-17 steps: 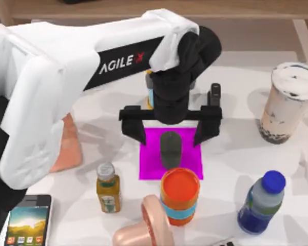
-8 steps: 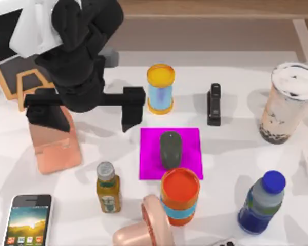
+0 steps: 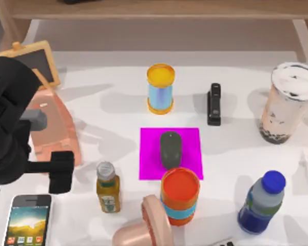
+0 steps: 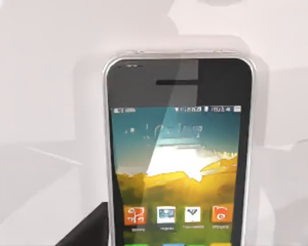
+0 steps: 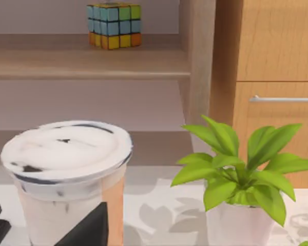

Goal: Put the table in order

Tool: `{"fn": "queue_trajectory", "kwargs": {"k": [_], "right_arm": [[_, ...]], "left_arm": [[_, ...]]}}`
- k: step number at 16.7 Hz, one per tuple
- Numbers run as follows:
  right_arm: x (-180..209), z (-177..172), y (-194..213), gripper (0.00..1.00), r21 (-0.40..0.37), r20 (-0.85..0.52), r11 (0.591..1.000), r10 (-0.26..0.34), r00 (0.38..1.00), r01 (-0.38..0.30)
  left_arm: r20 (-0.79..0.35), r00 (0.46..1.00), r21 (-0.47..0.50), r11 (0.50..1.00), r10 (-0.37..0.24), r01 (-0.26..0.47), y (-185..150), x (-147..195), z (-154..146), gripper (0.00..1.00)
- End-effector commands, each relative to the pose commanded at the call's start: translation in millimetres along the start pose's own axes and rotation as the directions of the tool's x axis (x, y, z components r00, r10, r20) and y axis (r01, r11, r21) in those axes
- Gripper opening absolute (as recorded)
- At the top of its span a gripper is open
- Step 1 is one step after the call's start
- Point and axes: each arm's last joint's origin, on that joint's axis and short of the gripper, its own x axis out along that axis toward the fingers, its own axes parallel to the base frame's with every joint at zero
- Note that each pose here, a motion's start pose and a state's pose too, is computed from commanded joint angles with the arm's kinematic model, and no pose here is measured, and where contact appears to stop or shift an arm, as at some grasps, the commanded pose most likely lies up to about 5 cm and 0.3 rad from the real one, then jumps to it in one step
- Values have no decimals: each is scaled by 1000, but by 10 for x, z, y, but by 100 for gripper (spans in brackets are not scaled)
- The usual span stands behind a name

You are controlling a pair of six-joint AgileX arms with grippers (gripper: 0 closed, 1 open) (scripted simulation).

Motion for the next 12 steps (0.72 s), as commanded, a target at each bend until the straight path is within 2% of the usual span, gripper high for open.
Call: {"fn": "queue_trajectory", "kwargs": {"k": [4, 12], "right_arm": [[0, 0, 0, 100, 0, 0, 1000, 0, 1000, 0], [0, 0, 0, 100, 0, 0, 1000, 0, 1000, 0]], "left_arm": [[-64, 998, -5, 1000, 22, -23, 124, 250, -262, 100], [-80, 996, -3, 1000, 28, -29, 131, 319, -292, 100]]}}
